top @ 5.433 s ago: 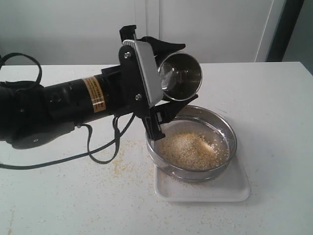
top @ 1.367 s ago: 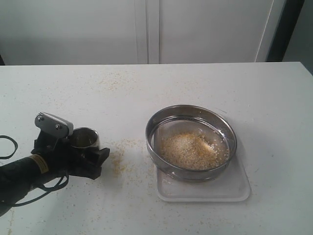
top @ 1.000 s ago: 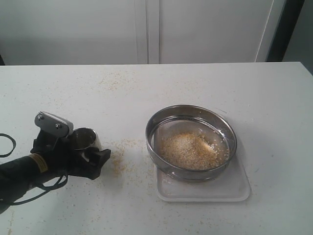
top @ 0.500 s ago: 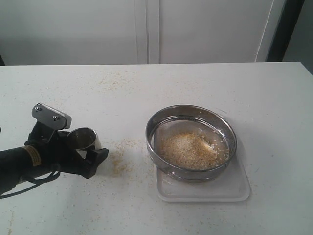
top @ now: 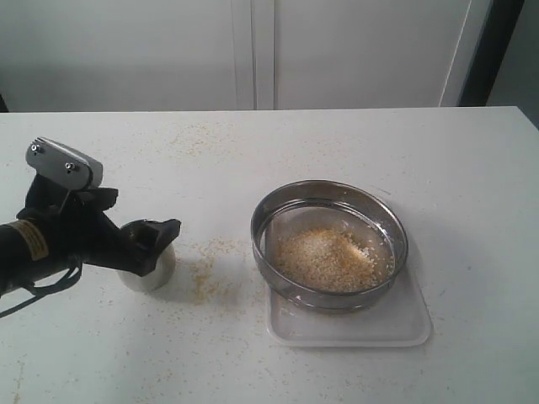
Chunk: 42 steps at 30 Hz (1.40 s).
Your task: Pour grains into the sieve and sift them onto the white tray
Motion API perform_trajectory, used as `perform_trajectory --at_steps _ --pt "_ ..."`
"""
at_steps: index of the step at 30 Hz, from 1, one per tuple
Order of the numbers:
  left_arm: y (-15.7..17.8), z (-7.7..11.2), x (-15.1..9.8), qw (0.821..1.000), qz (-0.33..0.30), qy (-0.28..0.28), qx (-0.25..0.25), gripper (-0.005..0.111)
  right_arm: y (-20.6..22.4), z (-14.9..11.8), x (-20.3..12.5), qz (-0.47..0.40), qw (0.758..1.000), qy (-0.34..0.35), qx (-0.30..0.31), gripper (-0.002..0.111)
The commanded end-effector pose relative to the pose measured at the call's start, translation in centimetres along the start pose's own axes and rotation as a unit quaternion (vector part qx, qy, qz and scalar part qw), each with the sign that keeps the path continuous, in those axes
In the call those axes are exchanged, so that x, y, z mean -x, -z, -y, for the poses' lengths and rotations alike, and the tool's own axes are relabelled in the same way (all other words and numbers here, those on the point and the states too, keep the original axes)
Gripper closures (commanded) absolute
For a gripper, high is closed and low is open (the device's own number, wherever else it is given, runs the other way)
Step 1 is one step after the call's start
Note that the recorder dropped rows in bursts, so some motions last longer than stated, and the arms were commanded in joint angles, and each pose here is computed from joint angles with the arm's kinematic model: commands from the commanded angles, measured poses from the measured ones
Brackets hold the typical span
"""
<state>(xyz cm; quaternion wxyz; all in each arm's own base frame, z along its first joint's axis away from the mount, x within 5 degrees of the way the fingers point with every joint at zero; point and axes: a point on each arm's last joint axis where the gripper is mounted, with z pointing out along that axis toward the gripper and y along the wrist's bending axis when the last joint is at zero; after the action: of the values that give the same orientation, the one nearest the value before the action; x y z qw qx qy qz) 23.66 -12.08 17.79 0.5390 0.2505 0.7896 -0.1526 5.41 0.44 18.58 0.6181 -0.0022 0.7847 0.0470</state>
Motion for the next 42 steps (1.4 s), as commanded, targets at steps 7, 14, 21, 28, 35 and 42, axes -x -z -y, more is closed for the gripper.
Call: perform_trajectory --at_steps 7,14,21,28,35,42 --pt "5.0 -0.1 3.9 0.997 0.032 -0.063 0.03 0.106 0.0 0.0 -0.1 0.004 1.0 -0.001 -0.003 0.108" --pt "9.4 -0.8 4.4 0.99 -0.104 -0.054 0.081 0.107 0.0 0.0 -0.1 0.004 1.0 -0.001 -0.003 0.108" --pt "11.0 -1.3 5.5 0.969 -0.221 -0.014 0.108 0.107 0.0 0.0 -0.1 0.004 1.0 -0.001 -0.003 0.108" --pt "12.6 -2.7 5.8 0.962 -0.202 0.082 0.164 0.107 0.0 0.0 -0.1 0.004 1.0 -0.001 -0.003 0.108" --pt "15.2 -4.6 5.1 0.94 -0.218 0.117 0.233 0.107 0.0 0.0 -0.1 0.004 1.0 -0.001 -0.003 0.108" --pt "16.2 -4.3 4.2 0.934 -0.22 0.147 0.239 0.107 0.0 0.0 -0.1 0.004 1.0 -0.001 -0.003 0.108"
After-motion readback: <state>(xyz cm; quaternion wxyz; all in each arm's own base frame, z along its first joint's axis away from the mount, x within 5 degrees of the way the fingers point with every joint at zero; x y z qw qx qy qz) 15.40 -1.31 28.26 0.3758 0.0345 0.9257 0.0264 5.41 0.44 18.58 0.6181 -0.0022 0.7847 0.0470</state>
